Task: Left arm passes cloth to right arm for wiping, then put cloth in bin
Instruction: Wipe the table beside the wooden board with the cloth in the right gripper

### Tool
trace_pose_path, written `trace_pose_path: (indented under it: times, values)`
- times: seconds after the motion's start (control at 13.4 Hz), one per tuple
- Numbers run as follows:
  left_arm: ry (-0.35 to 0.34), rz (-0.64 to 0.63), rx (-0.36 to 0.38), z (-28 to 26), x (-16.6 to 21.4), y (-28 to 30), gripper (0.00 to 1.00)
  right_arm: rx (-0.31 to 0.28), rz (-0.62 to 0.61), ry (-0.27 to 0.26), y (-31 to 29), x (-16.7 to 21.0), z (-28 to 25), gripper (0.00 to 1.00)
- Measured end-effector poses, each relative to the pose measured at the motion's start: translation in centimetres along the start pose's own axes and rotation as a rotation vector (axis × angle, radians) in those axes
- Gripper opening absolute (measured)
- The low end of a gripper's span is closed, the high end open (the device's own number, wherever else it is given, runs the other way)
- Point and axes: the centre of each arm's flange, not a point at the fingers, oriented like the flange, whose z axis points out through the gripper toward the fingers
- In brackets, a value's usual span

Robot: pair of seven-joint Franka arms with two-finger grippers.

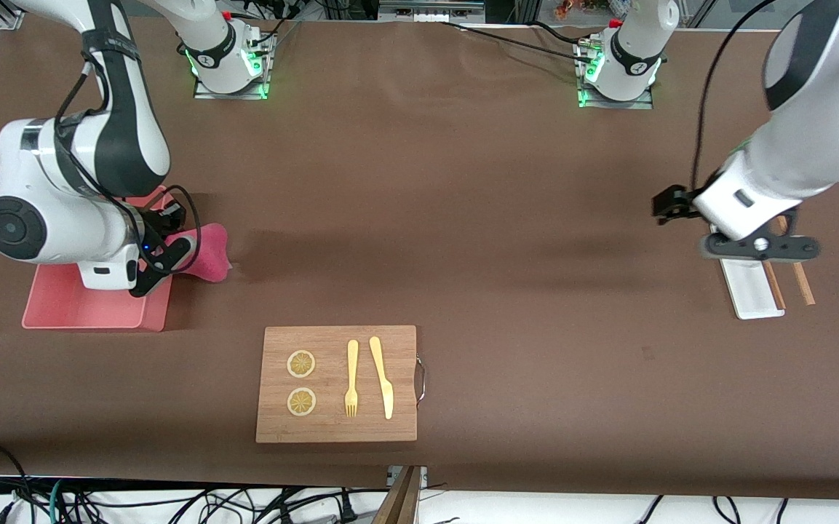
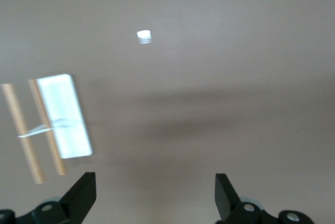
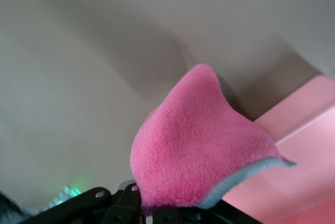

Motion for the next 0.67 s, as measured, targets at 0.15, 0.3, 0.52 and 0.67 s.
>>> trace_pose_path:
  times: [0.15,0.3,0.52,0.67]
  values:
    - [0.051,-0.003,-0.070,0.1,-1.0,-2.6,1.00,-0.016,0.176,0.021,0.3,0.5,1.8,0.02]
    - [0.089,0.044,-0.084,0.2,-2.4,-4.3,1.00,-0.028,0.302,0.046,0.6,0.8,3.7,0.02]
    - [0.086,0.054,-0.079,0.0,-3.6,-6.6,1.00,-0.042,0.423,0.065,-0.1,1.9,7.5,0.02]
    - [0.077,0.046,-0.080,0.3,-3.6,-7.7,1.00,-0.018,0.456,0.056,-2.6,3.6,9.7,0.02]
